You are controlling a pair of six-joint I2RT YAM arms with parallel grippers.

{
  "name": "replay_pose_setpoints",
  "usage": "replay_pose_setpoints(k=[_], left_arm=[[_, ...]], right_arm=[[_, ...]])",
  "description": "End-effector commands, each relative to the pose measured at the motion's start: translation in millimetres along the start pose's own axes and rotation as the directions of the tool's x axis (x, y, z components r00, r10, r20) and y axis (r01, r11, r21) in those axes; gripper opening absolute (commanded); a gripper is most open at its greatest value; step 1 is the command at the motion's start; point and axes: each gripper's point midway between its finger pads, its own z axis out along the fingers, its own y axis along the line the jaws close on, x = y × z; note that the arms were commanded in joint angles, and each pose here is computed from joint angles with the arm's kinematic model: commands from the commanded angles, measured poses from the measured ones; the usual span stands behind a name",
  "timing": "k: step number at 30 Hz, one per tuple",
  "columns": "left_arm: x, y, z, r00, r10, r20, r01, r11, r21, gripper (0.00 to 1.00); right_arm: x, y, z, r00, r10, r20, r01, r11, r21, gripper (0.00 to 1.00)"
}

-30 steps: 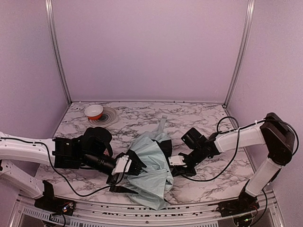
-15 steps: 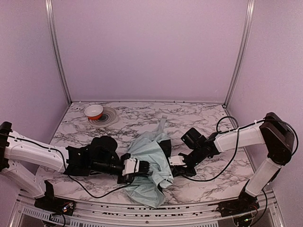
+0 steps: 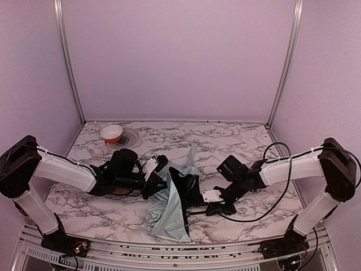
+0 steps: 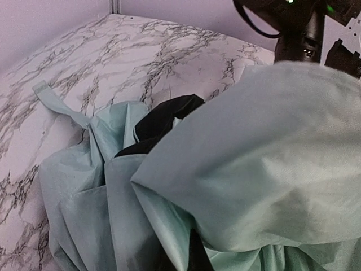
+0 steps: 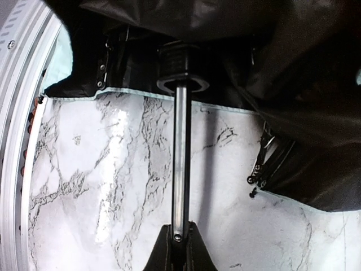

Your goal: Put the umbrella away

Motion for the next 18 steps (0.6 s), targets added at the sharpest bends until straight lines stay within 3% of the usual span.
replay_pose_setpoints(k=[1, 6, 14, 16, 17, 18], left_arm=[[32, 31, 15, 0.979, -0.181, -0.094, 0.171, 0.98, -0.103, 0.0], [48, 21, 32, 0.959, -0.231, -0.162, 0.229, 0.973, -0.032, 0.0], [62, 17, 34, 0.95, -0.232, -0.208, 0.234, 0.972, -0.016, 0.0], [61, 17, 34, 0.953, -0.223, -0.206, 0.225, 0.974, -0.014, 0.0], [60, 17, 34, 0.954, -0.22, -0.206, 0.222, 0.975, -0.012, 0.0], [59, 17, 34, 0.954, -0.218, -0.205, 0.221, 0.975, -0.011, 0.0]], right_arm=[[-17, 11, -8, 0.998, -0.02, 0.065, 0.021, 1.0, -0.014, 0.05], [-30, -2, -18, 0.996, 0.002, 0.088, -0.006, 0.999, 0.047, 0.18], [-105, -41, -73, 0.96, 0.019, 0.278, -0.077, 0.976, 0.202, 0.58], [-126, -41, -88, 0.933, 0.028, 0.36, -0.105, 0.975, 0.197, 0.71], [-134, -42, -93, 0.918, 0.037, 0.395, -0.122, 0.974, 0.191, 0.85], [-150, -37, -96, 0.9, 0.03, 0.435, -0.119, 0.977, 0.179, 0.92]])
